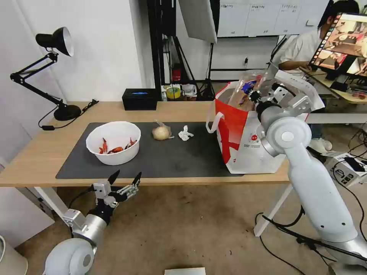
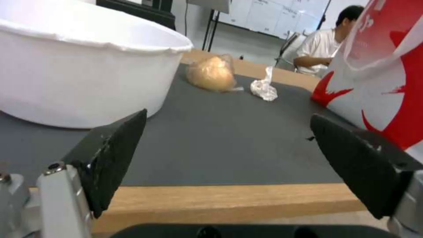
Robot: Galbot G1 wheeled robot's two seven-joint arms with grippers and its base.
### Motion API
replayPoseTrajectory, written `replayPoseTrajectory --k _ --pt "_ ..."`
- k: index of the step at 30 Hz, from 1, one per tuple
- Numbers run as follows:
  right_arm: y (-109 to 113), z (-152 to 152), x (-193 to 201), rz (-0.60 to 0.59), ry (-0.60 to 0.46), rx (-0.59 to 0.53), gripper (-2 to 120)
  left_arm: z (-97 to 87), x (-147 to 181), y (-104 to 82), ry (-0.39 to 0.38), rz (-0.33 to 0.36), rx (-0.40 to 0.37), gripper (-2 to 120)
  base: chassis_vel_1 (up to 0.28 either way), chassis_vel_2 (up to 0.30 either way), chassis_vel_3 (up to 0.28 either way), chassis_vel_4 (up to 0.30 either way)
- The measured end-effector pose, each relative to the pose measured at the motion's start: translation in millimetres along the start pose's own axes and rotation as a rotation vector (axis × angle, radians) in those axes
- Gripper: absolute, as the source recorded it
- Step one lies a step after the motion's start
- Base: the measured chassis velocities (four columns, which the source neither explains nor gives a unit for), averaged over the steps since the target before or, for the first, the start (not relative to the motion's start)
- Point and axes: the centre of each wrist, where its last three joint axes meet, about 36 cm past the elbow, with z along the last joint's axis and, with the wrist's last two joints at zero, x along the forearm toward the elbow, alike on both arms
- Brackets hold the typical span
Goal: Pick up the trash from the table and place it into the takeout bag.
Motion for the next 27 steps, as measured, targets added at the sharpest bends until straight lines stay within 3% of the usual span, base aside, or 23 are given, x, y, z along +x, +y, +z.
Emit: replayPoseTrajectory --k 15,19,27 --pt "0.8 -1.9 -1.3 -0.029 -0.003 0.007 93 -2.7 1.3 0.6 -0.001 -0.005 -0.013 100 0.000 0.000 0.000 0.000" --pt "3.5 -2.6 2.2 -0.058 -0.006 0.008 100 -5.3 1.1 1.6 -0.008 -0.005 -0.020 100 0.000 0.000 0.000 0.000" --pt "14.8 -7.7 10.3 -0.131 -0.019 0.008 100 -7.7 1.6 2.1 -0.016 -0.006 -0.025 100 0.000 0.000 0.000 0.000"
